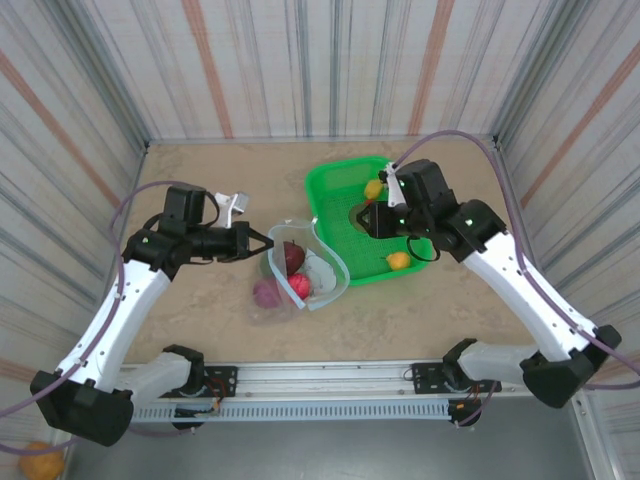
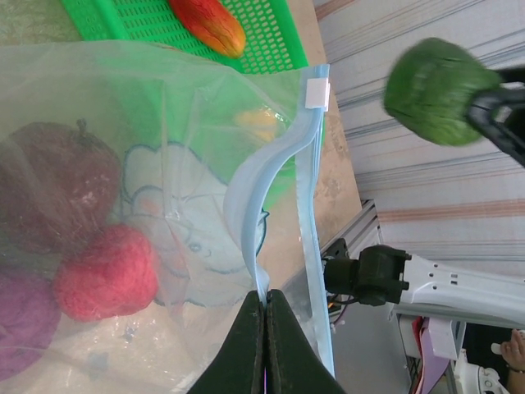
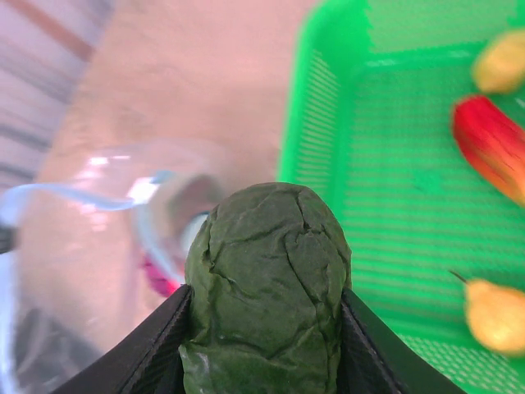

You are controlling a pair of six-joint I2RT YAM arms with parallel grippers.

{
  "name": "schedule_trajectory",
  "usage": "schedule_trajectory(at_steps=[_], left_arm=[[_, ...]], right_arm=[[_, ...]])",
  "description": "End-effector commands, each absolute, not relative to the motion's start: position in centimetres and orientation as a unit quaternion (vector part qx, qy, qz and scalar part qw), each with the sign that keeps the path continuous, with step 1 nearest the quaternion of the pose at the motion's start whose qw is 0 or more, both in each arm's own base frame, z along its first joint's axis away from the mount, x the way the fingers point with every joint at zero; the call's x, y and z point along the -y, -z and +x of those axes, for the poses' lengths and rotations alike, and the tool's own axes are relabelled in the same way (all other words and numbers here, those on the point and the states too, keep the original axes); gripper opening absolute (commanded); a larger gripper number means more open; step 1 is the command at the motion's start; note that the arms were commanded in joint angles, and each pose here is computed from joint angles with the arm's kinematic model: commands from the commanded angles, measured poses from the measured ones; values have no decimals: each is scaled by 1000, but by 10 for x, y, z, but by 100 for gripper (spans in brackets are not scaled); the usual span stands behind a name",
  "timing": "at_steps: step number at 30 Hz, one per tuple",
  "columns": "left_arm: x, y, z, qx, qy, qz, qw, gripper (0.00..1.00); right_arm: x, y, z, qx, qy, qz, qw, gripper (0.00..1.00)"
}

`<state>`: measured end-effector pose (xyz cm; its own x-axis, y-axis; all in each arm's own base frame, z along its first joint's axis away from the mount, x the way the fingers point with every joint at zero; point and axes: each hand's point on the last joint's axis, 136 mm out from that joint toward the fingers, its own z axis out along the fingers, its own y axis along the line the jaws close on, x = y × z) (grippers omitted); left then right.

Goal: Place the food in the zip-top bag and seal the zipper

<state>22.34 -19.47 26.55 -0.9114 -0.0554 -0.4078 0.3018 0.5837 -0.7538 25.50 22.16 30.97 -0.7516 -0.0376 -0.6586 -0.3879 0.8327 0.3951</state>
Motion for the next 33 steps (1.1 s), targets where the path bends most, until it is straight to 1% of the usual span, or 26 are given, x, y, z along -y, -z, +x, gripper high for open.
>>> schedule_trajectory(at_steps=[1,5,10,15,21,27,33], left_arm=[[195,-275,226,-860,460,71,208,0],[195,-275,226,-860,460,71,208,0],[195,-278,226,-861,458,73,210,0],[196,-283,225,-857,464,74,211,0],[196,-289,223,-855,467,76,215,0],[194,-294,222,-855,461,82,221,0],[193,-298,221,-854,460,84,226,0]], right_arm=[[-250,-333,228,-862,-313,-201,343,42],[-271,-329,205,-844,-309,-267,347,42],[-294,-315,185,-831,-312,-319,332,42],[-309,-287,192,-849,-269,-322,321,43],[-341,-260,197,-854,-218,-343,324,43],[-370,-239,209,-860,-229,-324,321,44],[-400,-210,209,-861,-258,-327,292,46]])
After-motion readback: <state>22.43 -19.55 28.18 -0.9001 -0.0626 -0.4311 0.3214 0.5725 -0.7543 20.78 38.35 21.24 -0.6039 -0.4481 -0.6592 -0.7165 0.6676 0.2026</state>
